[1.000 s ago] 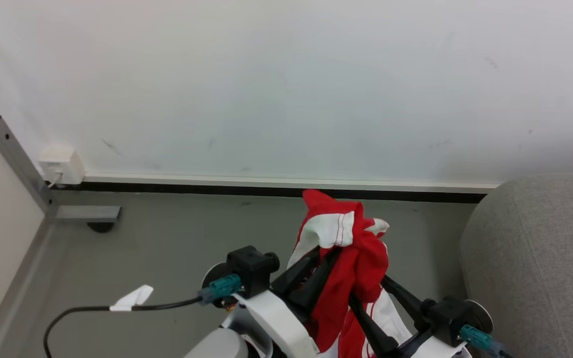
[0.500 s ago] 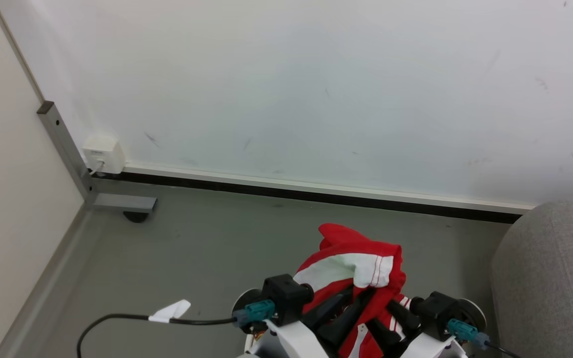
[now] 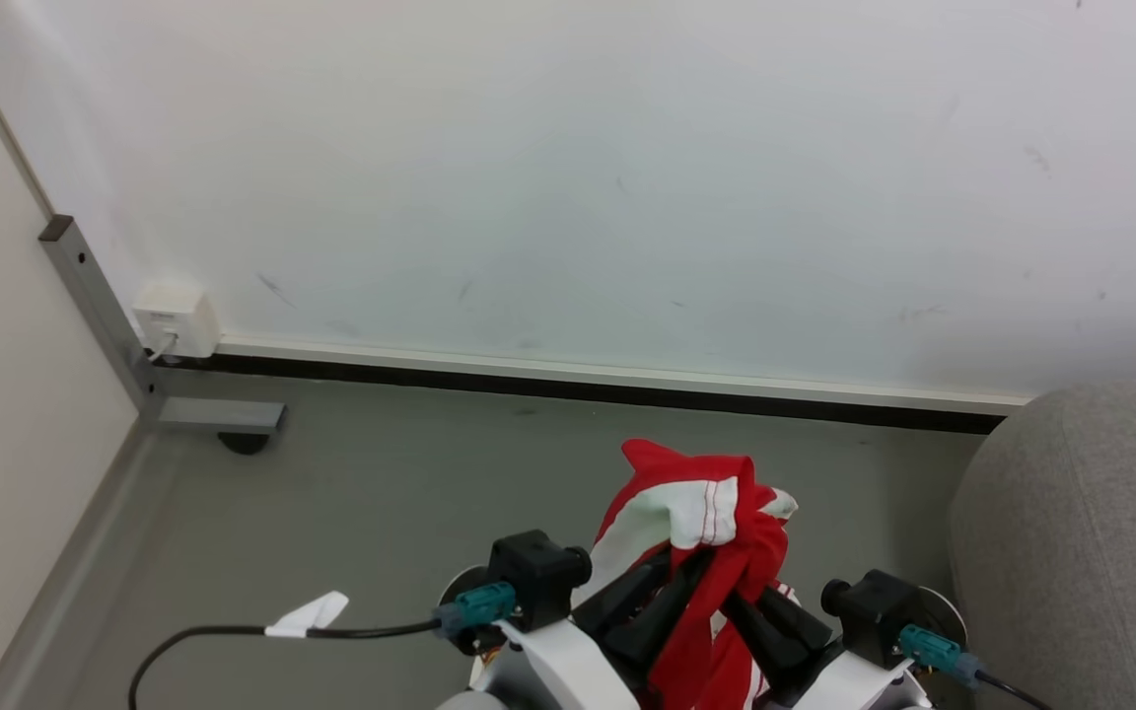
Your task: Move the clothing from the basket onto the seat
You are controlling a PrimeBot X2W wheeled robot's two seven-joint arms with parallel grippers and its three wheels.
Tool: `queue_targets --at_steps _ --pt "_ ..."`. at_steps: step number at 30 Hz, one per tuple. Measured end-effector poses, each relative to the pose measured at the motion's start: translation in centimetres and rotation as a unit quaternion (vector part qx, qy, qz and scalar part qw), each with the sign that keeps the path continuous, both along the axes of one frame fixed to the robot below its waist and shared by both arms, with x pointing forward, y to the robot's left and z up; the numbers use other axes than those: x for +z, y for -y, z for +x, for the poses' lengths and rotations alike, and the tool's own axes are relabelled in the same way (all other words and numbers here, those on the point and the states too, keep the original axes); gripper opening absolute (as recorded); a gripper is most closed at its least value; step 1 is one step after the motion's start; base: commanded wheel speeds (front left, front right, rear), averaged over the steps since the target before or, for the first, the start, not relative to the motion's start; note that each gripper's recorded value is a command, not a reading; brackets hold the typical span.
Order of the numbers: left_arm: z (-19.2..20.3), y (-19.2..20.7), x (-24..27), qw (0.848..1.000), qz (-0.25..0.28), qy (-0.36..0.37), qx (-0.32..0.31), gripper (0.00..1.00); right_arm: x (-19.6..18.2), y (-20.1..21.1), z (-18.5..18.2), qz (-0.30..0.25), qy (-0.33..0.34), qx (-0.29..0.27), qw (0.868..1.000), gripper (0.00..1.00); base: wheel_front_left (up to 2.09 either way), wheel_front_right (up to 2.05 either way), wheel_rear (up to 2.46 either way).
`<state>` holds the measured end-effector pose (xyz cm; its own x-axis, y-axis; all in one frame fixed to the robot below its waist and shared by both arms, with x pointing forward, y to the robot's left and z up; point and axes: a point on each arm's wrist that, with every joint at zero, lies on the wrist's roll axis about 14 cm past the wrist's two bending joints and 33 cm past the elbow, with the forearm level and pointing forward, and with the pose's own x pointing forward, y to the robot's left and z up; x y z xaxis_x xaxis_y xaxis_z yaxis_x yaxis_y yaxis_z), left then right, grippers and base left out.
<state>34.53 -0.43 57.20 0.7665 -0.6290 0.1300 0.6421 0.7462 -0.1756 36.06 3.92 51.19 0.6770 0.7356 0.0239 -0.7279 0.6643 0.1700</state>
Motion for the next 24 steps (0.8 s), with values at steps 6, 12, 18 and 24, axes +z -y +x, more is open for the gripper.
queue_targets --at_steps 6,12,18,24 --pt "0.2 0.3 0.0 1.000 -0.003 -0.002 -0.002 0.41 0.8 0.8 0.4 0.016 0.004 -0.017 1.000 0.00 0.00 0.00 0.00" --pt "0.6 1.1 -0.1 1.000 -0.009 -0.007 -0.012 1.00 1.5 2.6 1.2 0.041 0.000 -0.050 0.998 0.00 0.00 0.00 0.00" --pt "0.8 3.0 -0.3 0.999 -0.012 -0.007 -0.039 1.00 2.0 6.7 2.1 0.056 0.004 -0.112 0.992 0.00 0.00 0.00 0.00" --pt "0.0 6.7 -0.6 0.994 -0.014 0.001 -0.107 1.00 2.5 14.8 2.6 0.061 0.018 -0.220 0.973 0.00 0.00 0.00 0.00"
